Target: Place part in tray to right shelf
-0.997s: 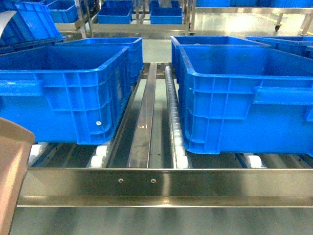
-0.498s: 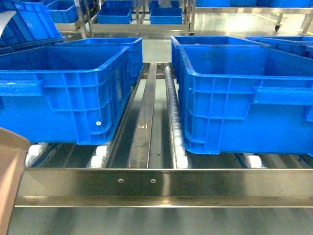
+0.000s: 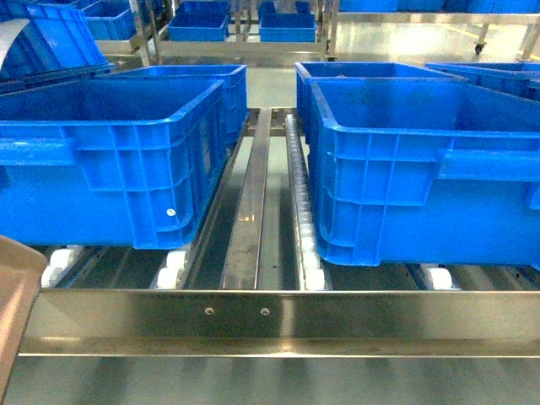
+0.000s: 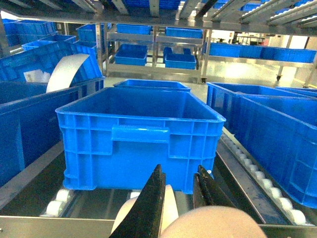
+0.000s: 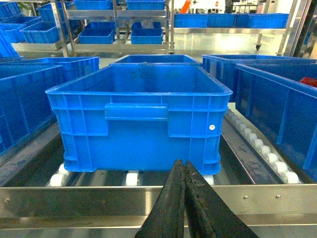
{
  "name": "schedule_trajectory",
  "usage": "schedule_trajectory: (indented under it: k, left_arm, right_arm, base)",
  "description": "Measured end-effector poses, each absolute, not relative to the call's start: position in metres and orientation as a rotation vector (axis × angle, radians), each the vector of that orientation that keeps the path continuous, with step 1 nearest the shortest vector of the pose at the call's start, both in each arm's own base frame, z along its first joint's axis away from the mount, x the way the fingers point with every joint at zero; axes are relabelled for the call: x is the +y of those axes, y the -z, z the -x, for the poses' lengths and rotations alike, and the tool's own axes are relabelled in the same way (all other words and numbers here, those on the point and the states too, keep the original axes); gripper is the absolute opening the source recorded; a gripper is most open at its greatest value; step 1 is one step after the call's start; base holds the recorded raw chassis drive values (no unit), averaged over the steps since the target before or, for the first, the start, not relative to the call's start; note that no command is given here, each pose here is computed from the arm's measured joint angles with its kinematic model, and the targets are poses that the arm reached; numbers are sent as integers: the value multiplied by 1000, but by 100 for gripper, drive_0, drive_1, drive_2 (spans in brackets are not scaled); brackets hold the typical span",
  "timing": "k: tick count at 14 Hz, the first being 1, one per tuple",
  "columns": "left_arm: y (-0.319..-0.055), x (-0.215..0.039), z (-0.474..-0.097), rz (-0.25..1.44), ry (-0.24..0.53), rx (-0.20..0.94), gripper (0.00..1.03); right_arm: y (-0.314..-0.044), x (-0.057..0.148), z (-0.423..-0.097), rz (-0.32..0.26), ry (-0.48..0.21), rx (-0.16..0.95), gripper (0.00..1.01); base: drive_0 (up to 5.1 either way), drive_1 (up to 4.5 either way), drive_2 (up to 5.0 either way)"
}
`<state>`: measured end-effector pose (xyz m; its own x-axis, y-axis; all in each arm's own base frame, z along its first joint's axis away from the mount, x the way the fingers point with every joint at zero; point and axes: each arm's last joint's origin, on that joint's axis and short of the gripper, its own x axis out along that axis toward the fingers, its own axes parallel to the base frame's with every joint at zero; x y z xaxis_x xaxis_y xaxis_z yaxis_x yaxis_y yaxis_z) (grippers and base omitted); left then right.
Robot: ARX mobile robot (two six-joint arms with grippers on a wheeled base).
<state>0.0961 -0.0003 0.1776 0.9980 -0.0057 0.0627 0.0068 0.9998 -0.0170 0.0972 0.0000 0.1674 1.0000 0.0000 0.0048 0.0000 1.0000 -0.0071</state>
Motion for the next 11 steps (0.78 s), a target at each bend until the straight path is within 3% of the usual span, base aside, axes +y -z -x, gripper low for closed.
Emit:
schedule_trajectory:
  k: [6,11]
  left_arm:
    - [-178,0,-96,17,6,-63,13]
    - [-178,0,-96,17,6,-63,13]
  right_arm:
    - [-167,0,-97,7,0,-5,2]
    - [-167,0,-97,7,0,-5,76]
  base:
    - [0,0,0]
    - [0,0,0]
